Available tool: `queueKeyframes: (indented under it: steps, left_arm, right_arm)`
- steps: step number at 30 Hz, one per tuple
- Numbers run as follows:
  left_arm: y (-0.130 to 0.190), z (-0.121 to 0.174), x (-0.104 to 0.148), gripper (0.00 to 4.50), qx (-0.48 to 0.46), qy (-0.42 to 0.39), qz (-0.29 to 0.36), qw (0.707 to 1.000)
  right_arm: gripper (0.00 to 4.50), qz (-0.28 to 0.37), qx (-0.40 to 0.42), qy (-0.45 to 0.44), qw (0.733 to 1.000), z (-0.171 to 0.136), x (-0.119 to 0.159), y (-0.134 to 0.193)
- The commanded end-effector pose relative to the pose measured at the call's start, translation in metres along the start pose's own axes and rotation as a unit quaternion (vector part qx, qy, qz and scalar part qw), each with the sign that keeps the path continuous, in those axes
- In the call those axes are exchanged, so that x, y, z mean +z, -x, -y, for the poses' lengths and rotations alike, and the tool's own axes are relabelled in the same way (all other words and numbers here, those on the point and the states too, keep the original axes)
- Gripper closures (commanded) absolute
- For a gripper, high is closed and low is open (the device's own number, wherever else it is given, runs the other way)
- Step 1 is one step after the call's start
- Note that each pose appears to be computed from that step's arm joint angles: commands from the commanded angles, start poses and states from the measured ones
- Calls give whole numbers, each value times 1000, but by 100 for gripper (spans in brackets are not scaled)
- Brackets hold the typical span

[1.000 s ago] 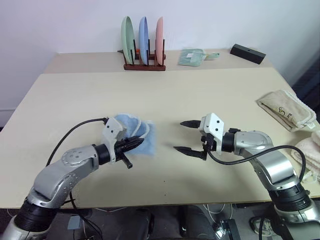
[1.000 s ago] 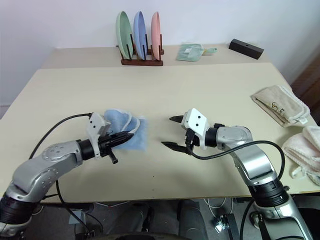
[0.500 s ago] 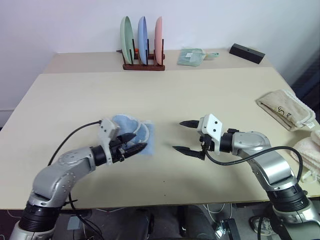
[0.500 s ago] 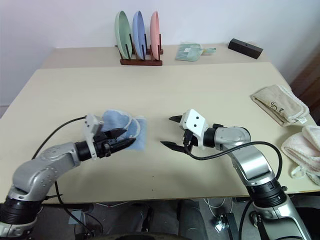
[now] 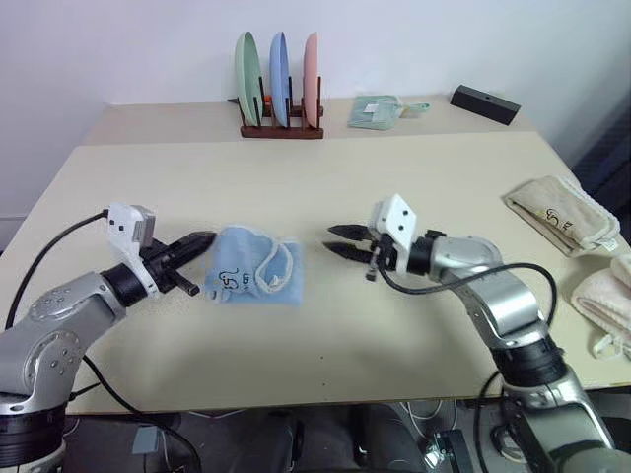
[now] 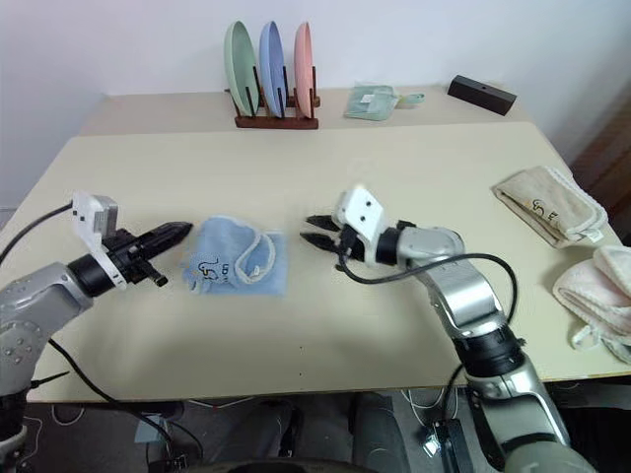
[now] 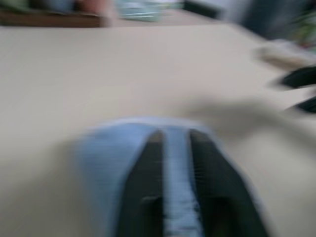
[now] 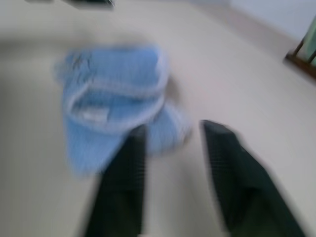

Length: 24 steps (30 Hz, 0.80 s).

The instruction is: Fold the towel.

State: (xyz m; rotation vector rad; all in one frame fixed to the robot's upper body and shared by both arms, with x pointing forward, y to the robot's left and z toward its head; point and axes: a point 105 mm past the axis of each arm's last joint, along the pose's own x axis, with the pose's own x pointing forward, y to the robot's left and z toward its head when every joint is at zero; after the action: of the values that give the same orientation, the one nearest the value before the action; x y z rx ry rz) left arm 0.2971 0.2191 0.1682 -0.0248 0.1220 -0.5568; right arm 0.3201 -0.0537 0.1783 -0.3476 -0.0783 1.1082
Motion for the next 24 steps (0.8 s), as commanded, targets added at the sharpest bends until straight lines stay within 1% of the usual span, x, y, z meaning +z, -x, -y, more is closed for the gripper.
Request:
queueKeyframes:
  steps: [1,3,5,10,13,15,17,18,22,24]
  left_arm:
    - [-8,-8,0,450,20,-36,2,999]
    - [-14,-5,-5,450,15,-35,4,999]
    - [-19,-2,-13,450,10,-42,-1,999]
    - [-30,6,-44,450,-4,-58,-39,998]
    - [-31,3,-59,450,7,-50,-53,997]
    - [-30,1,-75,450,9,-65,-75,995]
    - [-29,1,-84,450,8,-74,-84,994]
    - [-29,0,-85,450,8,-75,-84,994]
    - [-25,-2,-76,450,12,-75,-63,995]
    - [-22,-3,-64,450,18,-61,-31,997]
  right_arm:
    - [446,25,1,-4,1000,-5,17,-27]
    - [446,29,21,-12,999,-16,18,-41]
    - [446,22,32,-29,999,-24,13,-53]
    - [446,-60,47,-48,996,-41,-33,-79]
    - [446,-93,64,-52,992,-51,-56,-82]
    - [446,-120,63,-64,989,-55,-74,-81]
    - [446,-135,59,-65,987,-57,-86,-79]
    - [446,-137,59,-64,987,-57,-88,-78]
    - [446,-88,30,-56,994,-41,-64,-72]
    - [446,-72,31,-57,995,-35,-53,-65]
